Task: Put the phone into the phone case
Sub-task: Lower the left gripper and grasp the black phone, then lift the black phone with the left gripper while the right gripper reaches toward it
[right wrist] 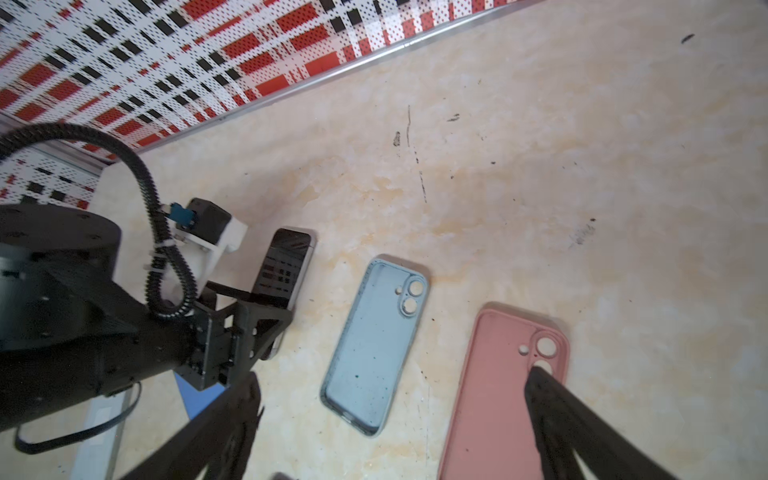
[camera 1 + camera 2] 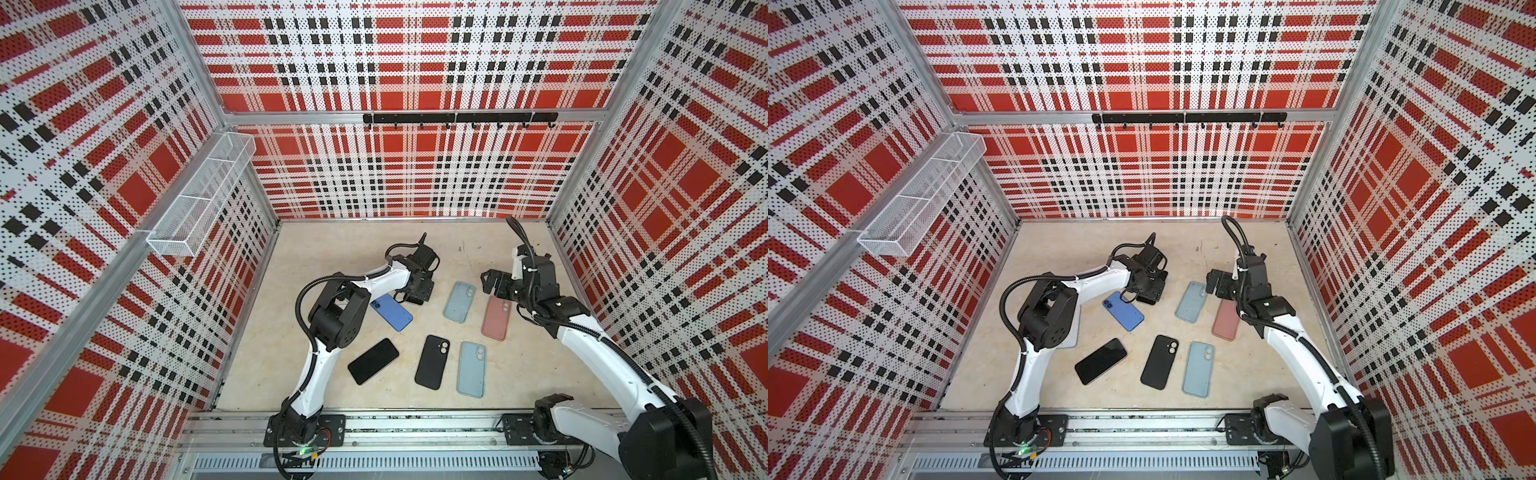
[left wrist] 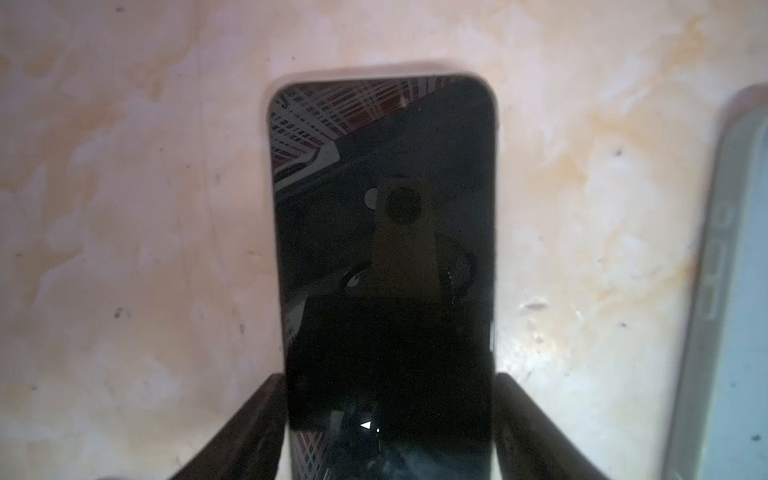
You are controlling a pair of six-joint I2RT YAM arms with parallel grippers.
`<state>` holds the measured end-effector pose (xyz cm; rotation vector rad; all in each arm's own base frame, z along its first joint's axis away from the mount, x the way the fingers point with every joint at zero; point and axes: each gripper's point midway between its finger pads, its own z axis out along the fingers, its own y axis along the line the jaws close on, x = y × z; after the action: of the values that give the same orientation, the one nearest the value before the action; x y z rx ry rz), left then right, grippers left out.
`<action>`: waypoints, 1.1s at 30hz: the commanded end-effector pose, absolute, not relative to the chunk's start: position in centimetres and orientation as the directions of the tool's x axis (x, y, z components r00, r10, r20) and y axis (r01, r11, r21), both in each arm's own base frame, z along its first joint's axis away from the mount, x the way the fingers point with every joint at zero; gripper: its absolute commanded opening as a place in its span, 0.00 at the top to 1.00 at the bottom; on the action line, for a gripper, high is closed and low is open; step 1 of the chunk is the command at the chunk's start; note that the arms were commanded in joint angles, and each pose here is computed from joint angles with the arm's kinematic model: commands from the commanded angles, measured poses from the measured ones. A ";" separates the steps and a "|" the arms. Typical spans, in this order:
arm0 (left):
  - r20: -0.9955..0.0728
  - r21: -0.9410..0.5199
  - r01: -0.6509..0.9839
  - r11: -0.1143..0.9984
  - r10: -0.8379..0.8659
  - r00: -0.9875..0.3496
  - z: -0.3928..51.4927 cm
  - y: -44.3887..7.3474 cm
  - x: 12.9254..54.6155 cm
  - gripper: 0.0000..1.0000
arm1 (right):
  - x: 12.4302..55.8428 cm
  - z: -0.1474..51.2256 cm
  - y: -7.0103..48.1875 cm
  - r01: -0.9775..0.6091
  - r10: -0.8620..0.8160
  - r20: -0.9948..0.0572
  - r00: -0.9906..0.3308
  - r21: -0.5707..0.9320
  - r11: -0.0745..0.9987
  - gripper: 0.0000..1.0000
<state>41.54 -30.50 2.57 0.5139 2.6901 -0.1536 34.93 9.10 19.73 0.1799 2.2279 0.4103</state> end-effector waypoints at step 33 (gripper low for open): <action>-0.768 -0.214 0.604 0.768 0.250 -0.590 15.1 -35.8 39.5 0.48 | 42.9 15.1 22.8 -0.012 0.359 -0.255 -0.898 0.829 0.559 0.08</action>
<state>39.53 -33.84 9.94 0.6027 2.3574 -0.5180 41.71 22.31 14.02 0.3038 2.4479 1.2485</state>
